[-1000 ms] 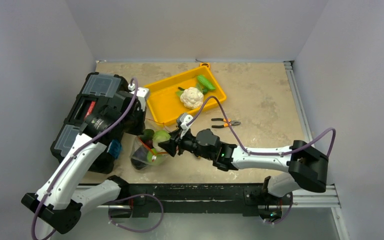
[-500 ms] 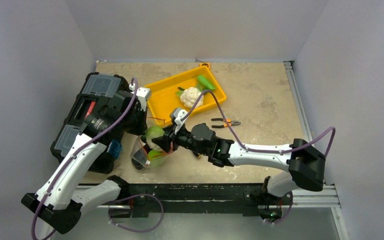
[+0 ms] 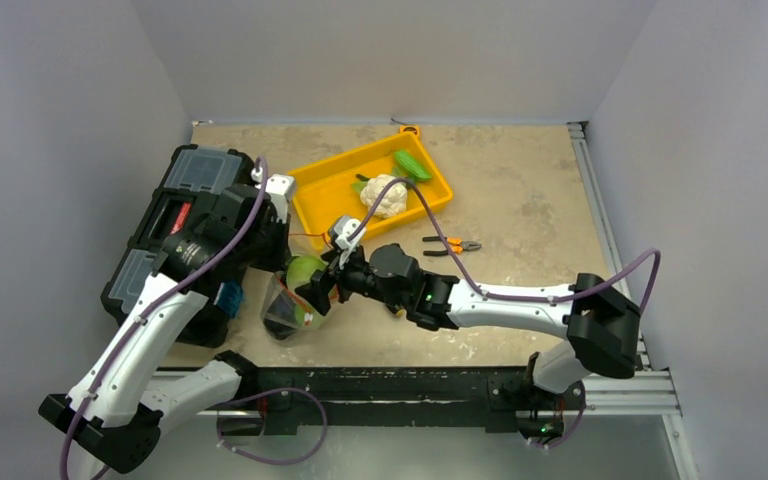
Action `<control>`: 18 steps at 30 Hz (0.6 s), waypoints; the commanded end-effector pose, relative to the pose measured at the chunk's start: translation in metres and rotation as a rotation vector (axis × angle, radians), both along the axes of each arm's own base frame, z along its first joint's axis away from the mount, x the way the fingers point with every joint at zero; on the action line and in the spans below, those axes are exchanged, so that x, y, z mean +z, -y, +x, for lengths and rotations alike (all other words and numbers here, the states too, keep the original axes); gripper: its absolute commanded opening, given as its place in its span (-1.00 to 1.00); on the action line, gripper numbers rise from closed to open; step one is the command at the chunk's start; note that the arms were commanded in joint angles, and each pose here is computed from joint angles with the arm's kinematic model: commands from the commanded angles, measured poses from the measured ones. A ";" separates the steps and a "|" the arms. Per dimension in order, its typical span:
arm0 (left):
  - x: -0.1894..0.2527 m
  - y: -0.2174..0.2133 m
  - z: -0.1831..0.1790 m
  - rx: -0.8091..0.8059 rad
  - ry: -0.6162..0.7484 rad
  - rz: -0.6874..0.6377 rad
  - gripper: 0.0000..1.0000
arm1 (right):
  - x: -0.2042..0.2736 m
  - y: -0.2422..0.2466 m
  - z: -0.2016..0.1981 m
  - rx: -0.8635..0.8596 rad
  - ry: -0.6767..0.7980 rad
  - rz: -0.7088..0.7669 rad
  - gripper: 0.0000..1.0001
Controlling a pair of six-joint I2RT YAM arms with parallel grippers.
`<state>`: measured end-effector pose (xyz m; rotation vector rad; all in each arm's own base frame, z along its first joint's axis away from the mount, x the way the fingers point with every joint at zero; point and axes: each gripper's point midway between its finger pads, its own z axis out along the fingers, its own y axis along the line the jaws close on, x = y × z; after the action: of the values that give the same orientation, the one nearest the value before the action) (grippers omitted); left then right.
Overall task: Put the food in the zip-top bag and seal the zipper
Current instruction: Place the fake vegetable in the zipper food storage bag.
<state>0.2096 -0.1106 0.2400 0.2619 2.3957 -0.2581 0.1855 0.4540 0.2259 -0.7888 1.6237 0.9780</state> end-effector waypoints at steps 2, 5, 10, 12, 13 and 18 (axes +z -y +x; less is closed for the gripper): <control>0.013 0.008 0.003 -0.006 0.044 -0.056 -1.00 | 0.045 0.010 0.001 -0.025 0.035 0.081 0.80; 0.011 0.008 0.003 -0.007 0.038 -0.049 -1.00 | 0.051 0.016 -0.001 -0.028 0.041 0.082 0.86; 0.012 0.009 0.004 -0.007 0.041 -0.059 -1.00 | 0.052 0.021 0.002 -0.054 0.035 0.073 0.86; 0.012 0.008 0.003 -0.009 0.039 -0.056 -1.00 | 0.056 0.024 0.001 -0.057 0.038 0.085 0.85; 0.012 0.007 0.002 -0.006 0.039 -0.052 -1.00 | 0.058 0.026 0.001 -0.060 0.041 0.091 0.85; 0.008 0.006 0.001 -0.002 0.035 -0.050 -1.00 | 0.054 0.033 0.005 -0.096 0.035 0.076 0.82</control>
<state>0.2081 -0.1128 0.2400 0.2647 2.3980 -0.2758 0.1845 0.4322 0.2612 -0.7348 1.5935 0.9661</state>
